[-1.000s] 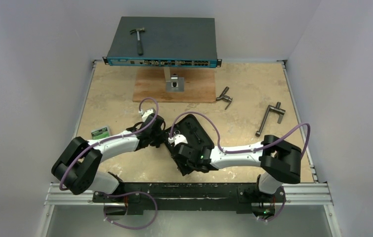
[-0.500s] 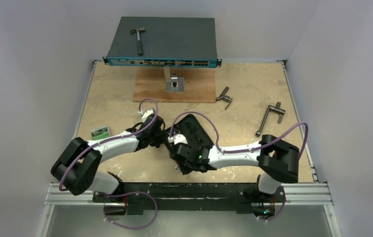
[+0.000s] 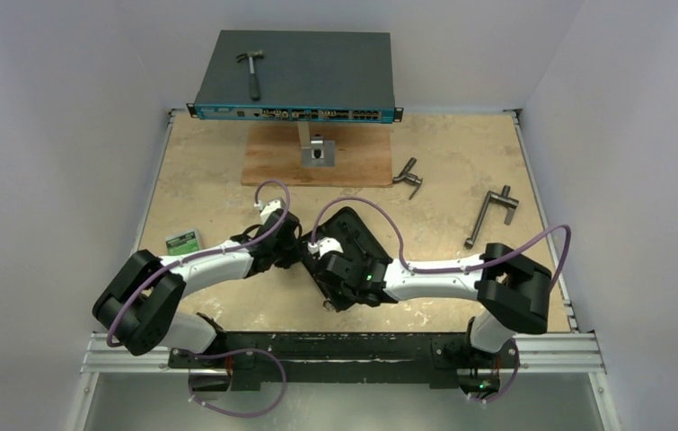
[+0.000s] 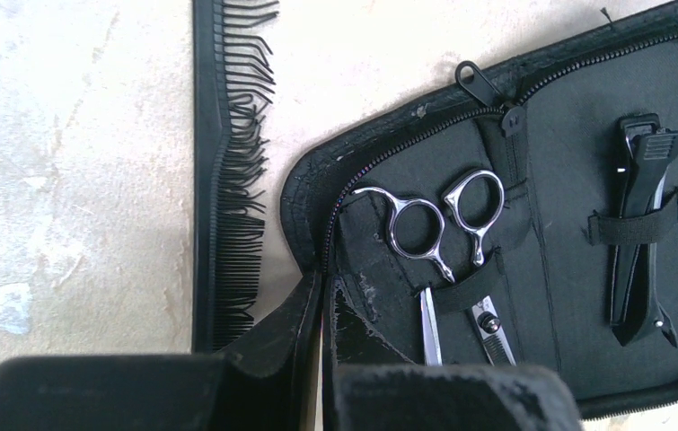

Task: Sort the hair-cutting tools
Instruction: Adjust the scissors in the hairdressing tool bag.

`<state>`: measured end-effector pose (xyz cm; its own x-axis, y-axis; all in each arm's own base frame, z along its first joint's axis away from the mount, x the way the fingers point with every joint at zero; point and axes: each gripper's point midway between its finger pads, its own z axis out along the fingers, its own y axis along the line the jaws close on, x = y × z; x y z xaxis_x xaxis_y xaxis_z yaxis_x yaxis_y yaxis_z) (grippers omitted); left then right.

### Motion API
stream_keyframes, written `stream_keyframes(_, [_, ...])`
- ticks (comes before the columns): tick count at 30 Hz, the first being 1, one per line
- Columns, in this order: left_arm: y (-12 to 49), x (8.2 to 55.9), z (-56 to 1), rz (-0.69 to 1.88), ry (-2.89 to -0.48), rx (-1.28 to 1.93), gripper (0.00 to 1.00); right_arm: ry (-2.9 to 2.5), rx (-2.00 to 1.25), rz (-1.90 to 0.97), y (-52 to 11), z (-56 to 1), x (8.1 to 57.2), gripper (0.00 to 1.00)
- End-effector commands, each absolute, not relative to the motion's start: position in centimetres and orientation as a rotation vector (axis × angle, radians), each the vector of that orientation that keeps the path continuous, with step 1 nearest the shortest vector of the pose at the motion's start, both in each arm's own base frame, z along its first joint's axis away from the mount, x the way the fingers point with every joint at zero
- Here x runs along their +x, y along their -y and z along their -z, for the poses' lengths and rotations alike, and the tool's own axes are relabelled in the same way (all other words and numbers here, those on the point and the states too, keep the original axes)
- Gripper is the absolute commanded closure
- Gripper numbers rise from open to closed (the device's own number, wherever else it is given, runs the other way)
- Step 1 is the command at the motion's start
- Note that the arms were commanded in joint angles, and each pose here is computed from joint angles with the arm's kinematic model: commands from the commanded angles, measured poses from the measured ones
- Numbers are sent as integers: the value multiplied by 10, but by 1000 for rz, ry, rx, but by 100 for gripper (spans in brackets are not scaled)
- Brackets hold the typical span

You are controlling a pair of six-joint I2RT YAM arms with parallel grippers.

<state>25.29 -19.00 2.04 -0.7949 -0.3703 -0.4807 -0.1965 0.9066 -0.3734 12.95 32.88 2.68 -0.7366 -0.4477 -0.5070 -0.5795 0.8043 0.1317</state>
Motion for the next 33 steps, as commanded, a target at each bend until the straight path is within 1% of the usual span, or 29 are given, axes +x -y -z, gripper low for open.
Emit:
stream_keyframes(1, [199, 240, -15, 457, -2550, -366, 100, -2402, -749, -476, -338, -69, 146, 71])
stream_keyframes(3, [199, 240, -15, 456, -2550, -367, 100, -2380, -735, -498, -342, -79, 149, 65])
stream_keyframes(5, [198, 239, -14, 455, -2552, -369, 100, -2370, -729, -505, -344, -84, 154, 62])
stream_keyframes(10, [198, 238, -15, 457, -2550, -366, 100, -2399, -694, -438, -334, -71, 171, 61])
stream_keyframes(16, [198, 238, -14, 456, -2553, -364, 100, -2435, -728, -414, -335, -46, 172, 62])
stream_keyframes(23, [199, 237, -12, 461, -2556, -362, 100, -2455, -742, -455, -338, -39, 166, 63])
stream_keyframes(29, [200, 237, -12, 466, -2560, -361, 100, -2492, -742, -371, -322, -25, 164, 72])
stream_keyframes(33, [200, 237, -11, 466, -2560, -362, 100, -2490, -738, -365, -315, -26, 162, 73])
